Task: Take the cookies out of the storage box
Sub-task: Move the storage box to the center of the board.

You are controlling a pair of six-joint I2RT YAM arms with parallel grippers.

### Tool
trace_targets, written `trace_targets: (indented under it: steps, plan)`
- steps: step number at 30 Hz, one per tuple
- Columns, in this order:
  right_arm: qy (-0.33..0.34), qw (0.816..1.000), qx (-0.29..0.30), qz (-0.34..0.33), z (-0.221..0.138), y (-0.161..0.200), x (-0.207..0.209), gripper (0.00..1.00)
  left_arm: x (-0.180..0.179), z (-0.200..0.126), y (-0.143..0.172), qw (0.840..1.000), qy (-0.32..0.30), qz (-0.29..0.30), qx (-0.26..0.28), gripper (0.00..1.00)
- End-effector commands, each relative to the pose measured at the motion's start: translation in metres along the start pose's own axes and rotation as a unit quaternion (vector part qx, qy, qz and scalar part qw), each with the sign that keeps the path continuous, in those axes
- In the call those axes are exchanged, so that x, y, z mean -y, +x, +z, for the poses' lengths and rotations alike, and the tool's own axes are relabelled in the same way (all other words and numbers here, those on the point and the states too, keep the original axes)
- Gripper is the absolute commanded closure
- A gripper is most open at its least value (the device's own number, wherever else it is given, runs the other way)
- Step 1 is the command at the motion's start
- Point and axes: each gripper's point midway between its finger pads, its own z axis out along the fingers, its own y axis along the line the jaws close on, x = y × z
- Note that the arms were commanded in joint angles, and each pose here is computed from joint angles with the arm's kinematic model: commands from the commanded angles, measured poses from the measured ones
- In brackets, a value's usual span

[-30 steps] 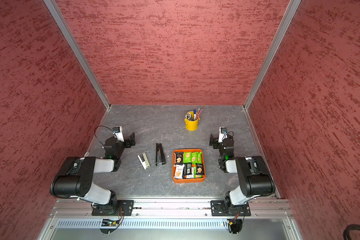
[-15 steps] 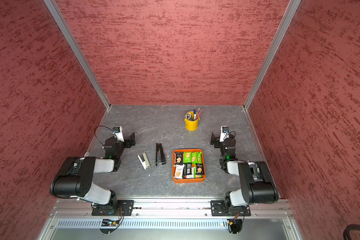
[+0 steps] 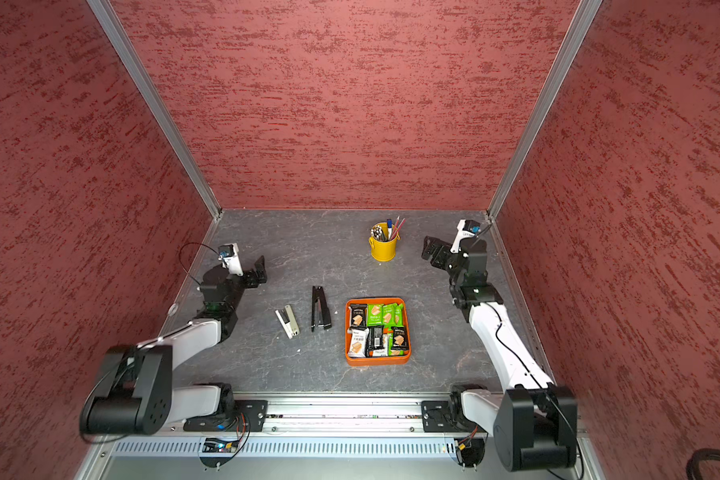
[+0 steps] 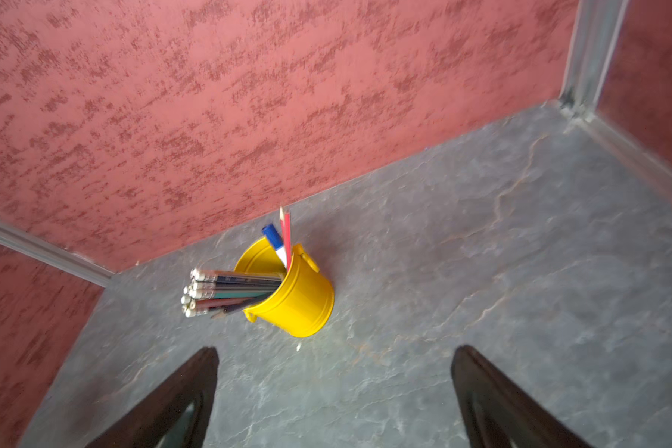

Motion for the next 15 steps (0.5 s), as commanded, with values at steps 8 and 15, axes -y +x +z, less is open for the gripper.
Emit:
trace_targets:
  steps: [8,15]
  plan:
    - [0.021,0.956,-0.280,0.081,-0.051,0.119,0.003,0.12,0.030,-0.046,-0.004,0.965,-0.005,-0.115,-0.237,0.00]
    - [0.044,0.933,-0.354,0.047,-0.096,0.161,0.007,0.27,0.048,-0.079,0.038,0.902,-0.038,-0.220,-0.370,0.00]
